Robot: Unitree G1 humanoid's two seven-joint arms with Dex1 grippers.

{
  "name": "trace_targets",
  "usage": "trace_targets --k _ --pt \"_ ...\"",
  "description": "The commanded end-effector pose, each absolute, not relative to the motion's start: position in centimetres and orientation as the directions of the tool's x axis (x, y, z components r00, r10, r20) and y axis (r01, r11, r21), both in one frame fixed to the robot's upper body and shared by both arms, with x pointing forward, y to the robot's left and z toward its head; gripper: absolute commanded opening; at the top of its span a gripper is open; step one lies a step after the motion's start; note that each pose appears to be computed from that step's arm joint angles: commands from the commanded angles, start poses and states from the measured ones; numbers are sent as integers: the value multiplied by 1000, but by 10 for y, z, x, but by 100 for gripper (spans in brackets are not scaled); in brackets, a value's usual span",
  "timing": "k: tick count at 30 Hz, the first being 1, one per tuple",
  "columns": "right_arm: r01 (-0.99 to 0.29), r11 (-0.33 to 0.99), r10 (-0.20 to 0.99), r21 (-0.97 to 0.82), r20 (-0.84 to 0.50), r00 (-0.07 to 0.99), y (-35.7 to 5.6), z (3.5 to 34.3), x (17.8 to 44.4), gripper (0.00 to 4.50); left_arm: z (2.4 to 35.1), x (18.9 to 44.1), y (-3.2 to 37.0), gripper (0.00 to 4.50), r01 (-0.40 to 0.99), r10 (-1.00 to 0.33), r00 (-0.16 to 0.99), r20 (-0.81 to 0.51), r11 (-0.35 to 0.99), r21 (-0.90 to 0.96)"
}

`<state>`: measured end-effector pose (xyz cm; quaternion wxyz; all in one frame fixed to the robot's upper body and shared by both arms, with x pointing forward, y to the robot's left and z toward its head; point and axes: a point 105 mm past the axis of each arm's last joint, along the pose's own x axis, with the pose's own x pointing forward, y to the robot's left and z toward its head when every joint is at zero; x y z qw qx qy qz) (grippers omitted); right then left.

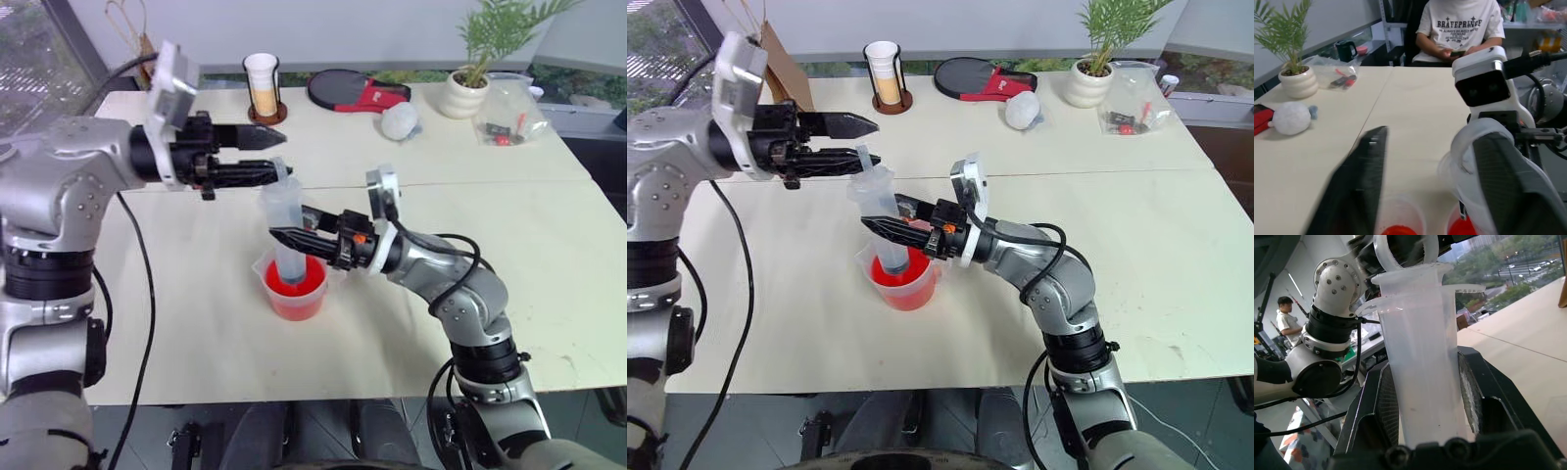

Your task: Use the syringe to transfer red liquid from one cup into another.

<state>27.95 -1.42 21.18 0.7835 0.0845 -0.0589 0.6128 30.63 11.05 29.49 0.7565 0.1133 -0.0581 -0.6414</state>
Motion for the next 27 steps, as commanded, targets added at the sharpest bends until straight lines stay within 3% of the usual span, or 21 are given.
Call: trace_targets --k 1,3,14,21,26,27 --pt "-979 205 954 7 223 201 -10 219 269 138 309 303 112 52 943 -985 168 -30 152 296" --pt "-978 207 953 8 223 204 -9 219 269 138 309 302 111 9 946 -987 158 -27 143 291" --pt "-975 221 959 10 178 219 -8 194 271 138 331 301 117 9 939 -987 162 10 157 306" --pt "-976 219 962 8 166 217 -7 188 271 138 359 298 124 9 921 -984 165 63 177 347" --pt "-975 222 961 5 168 219 -8 187 271 138 360 300 128 9 920 -983 174 59 183 346" --pt "-974 228 959 1 175 225 -9 189 273 138 355 299 129 38 927 -984 174 42 178 331"
